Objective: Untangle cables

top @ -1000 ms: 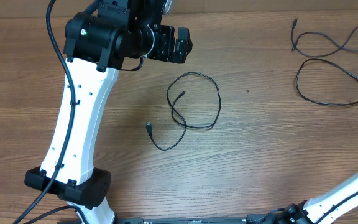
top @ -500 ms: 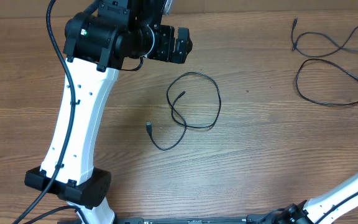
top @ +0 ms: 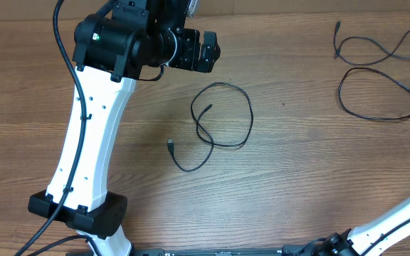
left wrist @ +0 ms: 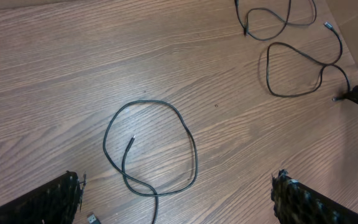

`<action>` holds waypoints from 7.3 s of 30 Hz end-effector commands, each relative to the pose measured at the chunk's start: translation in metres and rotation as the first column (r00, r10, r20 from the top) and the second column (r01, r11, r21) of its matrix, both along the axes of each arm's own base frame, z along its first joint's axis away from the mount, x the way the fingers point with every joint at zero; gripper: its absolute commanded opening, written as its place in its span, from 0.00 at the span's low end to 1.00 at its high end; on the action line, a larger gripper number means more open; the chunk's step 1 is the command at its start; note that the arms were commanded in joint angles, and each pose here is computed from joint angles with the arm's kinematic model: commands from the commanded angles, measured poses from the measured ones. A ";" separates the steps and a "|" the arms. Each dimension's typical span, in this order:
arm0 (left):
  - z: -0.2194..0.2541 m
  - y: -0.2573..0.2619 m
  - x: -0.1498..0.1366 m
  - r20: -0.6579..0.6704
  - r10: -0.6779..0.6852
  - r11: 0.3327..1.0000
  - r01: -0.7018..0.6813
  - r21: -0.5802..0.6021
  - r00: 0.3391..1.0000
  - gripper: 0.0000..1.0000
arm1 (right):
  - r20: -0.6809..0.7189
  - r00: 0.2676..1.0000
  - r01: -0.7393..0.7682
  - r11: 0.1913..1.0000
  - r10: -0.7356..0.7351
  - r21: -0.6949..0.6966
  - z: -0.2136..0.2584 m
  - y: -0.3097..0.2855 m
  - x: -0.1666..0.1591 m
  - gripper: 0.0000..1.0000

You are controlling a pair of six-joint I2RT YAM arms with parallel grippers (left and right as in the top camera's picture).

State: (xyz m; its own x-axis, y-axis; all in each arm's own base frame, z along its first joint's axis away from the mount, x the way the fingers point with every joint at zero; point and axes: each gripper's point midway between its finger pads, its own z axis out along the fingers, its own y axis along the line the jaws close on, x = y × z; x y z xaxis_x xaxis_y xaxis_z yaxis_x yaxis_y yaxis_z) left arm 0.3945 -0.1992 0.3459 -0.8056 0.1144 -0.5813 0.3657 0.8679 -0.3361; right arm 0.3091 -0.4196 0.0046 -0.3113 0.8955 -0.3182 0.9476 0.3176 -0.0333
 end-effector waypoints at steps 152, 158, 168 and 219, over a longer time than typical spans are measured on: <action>-0.001 -0.006 0.004 0.006 -0.007 1.000 0.007 -0.013 1.000 1.00 | 0.509 0.683 -0.656 0.746 0.524 0.111 0.157 0.229 0.176 1.00; -0.002 -0.005 0.002 -0.002 -0.007 1.000 0.007 -0.010 1.000 1.00 | 0.329 0.665 -0.717 0.696 0.671 0.030 0.120 0.268 0.192 1.00; -0.003 -0.005 0.002 0.000 -0.012 1.000 0.012 -0.004 1.000 1.00 | 0.159 0.668 -0.732 0.680 0.727 -0.031 0.065 0.297 0.194 0.89; -0.003 -0.002 0.005 0.012 0.005 1.000 -0.005 0.011 1.000 0.99 | 0.258 0.625 -0.743 0.663 0.737 -0.095 0.045 0.304 0.213 0.06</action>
State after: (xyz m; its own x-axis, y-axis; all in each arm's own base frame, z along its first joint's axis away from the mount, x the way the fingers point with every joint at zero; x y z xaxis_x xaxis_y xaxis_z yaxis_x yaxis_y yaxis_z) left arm 0.3982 -0.1997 0.3486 -0.7947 0.1105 -0.5969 0.3696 0.8681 -0.3314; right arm 0.5144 -0.1156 0.0349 -0.8017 0.4080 -0.4368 0.3748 0.9124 0.1644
